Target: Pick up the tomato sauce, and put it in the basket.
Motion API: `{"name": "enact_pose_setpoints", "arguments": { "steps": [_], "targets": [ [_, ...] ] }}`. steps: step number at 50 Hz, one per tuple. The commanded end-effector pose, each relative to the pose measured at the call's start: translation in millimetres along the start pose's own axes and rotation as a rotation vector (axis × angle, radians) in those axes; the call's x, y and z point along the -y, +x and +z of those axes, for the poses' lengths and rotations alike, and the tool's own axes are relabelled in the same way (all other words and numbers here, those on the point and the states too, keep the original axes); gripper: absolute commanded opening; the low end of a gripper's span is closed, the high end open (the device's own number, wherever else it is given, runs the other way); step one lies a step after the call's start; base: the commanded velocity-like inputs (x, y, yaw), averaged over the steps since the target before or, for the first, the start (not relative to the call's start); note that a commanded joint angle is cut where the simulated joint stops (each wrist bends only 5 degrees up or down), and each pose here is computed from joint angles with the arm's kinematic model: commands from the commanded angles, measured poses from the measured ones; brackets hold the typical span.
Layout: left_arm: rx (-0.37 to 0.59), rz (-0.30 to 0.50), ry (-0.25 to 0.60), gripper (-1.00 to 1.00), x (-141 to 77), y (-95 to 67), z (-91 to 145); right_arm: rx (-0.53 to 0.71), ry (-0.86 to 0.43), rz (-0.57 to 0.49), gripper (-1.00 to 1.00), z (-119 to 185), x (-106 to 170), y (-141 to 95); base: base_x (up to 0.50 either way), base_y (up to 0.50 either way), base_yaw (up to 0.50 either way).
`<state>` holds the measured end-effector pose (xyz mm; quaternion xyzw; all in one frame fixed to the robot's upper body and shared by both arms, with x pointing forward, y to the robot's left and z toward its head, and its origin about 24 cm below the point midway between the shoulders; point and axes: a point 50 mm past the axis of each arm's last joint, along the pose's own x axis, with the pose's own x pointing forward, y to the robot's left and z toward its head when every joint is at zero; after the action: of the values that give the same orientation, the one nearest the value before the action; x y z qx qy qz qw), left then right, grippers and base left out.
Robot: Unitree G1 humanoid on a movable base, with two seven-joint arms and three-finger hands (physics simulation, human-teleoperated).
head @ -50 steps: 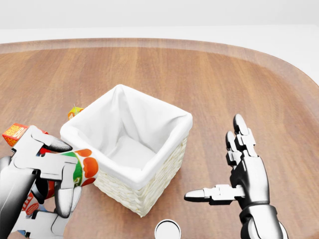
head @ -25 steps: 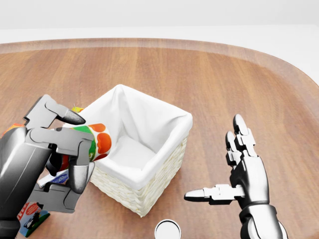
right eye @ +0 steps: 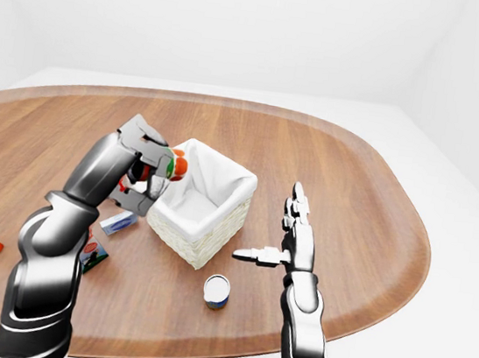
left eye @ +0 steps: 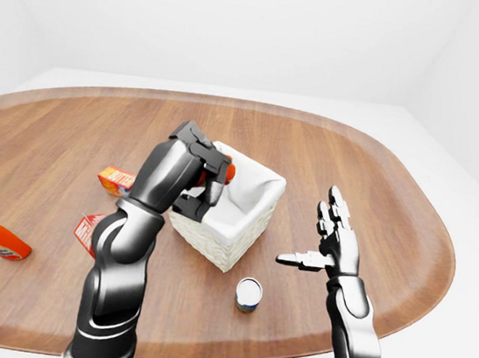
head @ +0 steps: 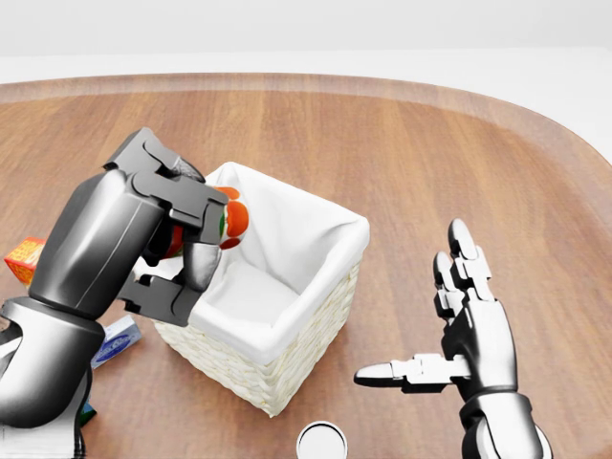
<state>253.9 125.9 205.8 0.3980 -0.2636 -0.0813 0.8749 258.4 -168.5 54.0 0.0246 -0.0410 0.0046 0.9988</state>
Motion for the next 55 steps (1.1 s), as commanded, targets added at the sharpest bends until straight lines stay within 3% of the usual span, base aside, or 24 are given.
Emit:
{"name": "enact_pose_setpoints", "arguments": {
  "steps": [1, 30, 55],
  "targets": [
    [-0.059, -0.009, -0.012, -1.0, 9.5, 25.1, -19.3, 0.0, 0.0, -0.001, 1.0, 1.3, 0.2, -0.6, 0.0, 0.0, 0.0],
    [-0.256, -0.098, -0.064, -1.0, 37.9, 74.8, -71.0, -0.001, 0.0, -0.002, 1.0, -0.6, 0.5, 0.8, 0.0, 0.0, 0.0],
    [-0.46, -0.195, -0.07, -1.0, 70.8, 84.2, -110.0, -0.002, 0.004, -0.008, 1.0, -0.3, 1.8, 2.3, 0.0, 0.0, 0.0]
  ]
}}
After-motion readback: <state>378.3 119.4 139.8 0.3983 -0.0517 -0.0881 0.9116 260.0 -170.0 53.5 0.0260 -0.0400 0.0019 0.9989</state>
